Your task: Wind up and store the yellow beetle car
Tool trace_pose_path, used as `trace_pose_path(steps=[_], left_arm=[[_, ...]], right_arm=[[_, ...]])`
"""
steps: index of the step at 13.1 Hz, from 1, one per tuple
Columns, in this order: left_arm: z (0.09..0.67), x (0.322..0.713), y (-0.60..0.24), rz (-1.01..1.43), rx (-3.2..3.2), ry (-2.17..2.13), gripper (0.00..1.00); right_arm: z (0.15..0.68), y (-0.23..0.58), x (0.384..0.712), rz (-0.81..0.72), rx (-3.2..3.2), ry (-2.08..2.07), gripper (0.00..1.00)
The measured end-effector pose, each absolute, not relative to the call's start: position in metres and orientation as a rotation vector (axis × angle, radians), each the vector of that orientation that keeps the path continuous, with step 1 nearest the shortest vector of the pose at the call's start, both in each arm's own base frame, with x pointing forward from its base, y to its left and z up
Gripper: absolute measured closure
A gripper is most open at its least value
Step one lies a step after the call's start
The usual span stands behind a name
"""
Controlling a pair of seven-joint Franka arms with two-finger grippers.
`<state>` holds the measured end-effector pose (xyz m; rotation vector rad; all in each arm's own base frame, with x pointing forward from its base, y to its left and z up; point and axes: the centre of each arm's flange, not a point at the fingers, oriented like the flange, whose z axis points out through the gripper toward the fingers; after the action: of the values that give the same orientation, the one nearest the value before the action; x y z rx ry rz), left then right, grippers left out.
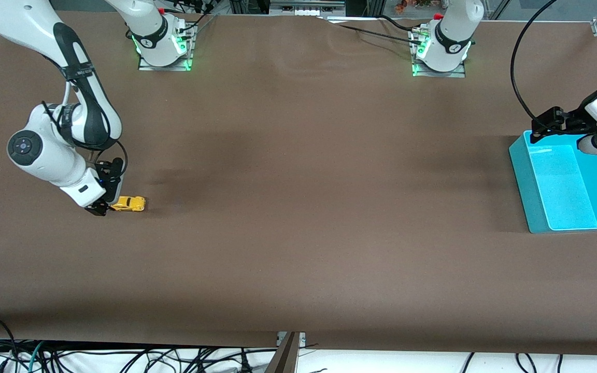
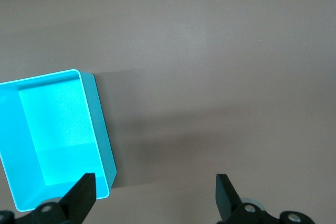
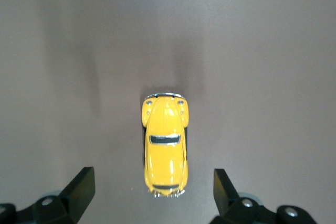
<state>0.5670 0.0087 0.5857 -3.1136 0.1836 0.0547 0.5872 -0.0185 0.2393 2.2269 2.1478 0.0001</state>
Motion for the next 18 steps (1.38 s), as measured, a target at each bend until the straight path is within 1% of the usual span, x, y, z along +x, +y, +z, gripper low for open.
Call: trace_pose_path(steps=[4,9,11,12,13,15,16,17,18], left_arm=[[0.586,0.567,0.009,0.055,-3.114,0.184,0.0],[0.586,0.567,0.009,0.055,-3.114,0.184,0.0],[0.586,0.567,0.009,0.055,-3.114,0.184,0.0],[0.586,0.567,0.009,0.055,-3.114,0.183,0.0],[0.586,0.567,0.009,0.055,-3.114,0.184,0.0],[0.586,0.567,0.009,0.055,-3.114,0.184,0.0],[0.586,0.567,0.009,0.055,-3.114,0.184,0.0],[0.586,0.567,0.009,0.055,-3.114,0.183,0.0],[0.586,0.567,0.009,0.055,-3.114,0.183,0.0]], right_arm=[[0.211,-0.018,0.577,0.032,2.171,2.177,0.0],[0.201,-0.021,0.576,0.045,2.15,2.184,0.0],[0.201,-0.022,0.576,0.044,2.152,2.182,0.04],[0.201,-0.023,0.576,0.044,2.154,2.181,0.04],[0.201,-0.024,0.576,0.043,2.156,2.178,0.1],[0.201,-0.028,0.576,0.043,2.159,2.174,0.37],[0.201,-0.028,0.576,0.043,2.159,2.173,0.47],[0.202,-0.029,0.576,0.046,2.158,2.171,0.58],[0.203,-0.029,0.576,0.048,2.157,2.171,0.59]])
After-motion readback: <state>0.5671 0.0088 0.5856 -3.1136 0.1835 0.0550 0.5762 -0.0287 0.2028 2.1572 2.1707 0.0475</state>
